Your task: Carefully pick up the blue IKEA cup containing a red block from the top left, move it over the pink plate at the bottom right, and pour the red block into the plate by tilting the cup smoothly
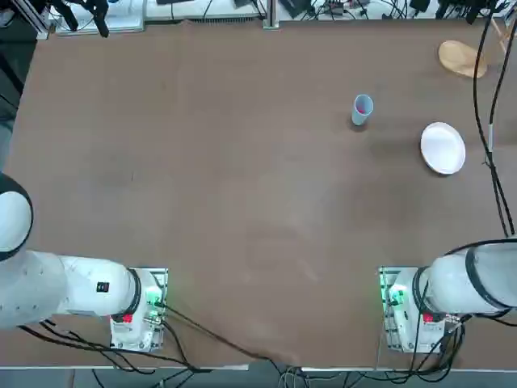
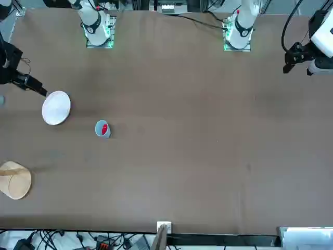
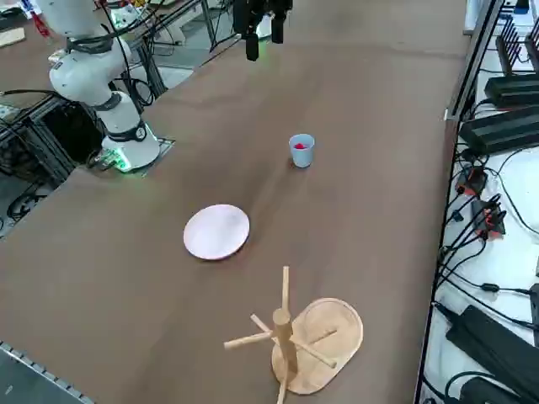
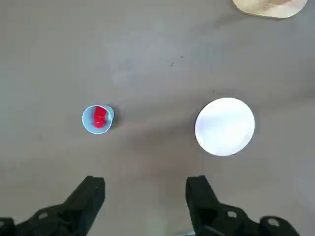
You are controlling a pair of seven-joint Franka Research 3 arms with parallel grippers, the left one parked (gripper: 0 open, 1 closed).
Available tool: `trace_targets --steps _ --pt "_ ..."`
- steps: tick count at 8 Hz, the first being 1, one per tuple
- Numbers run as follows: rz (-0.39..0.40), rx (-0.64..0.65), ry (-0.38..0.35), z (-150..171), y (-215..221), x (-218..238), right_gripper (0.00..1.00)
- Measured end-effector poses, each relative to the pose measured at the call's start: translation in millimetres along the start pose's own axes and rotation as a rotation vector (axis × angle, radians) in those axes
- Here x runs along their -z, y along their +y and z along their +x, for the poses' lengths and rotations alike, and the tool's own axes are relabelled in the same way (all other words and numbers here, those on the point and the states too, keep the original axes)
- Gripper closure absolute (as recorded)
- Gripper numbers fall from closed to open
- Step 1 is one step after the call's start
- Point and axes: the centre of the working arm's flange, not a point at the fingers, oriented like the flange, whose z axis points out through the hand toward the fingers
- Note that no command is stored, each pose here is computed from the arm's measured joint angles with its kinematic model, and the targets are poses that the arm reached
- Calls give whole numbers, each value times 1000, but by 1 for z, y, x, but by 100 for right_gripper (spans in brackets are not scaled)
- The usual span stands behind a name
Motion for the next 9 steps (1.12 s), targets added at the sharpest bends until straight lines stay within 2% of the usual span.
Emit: trace_targets --steps 3,6,9 --pt "0 -8 -1 -1 -1 1 0" --pt "-9 -10 -32 5 -6 -16 0" --pt "-15 13 -43 5 -31 -28 0"
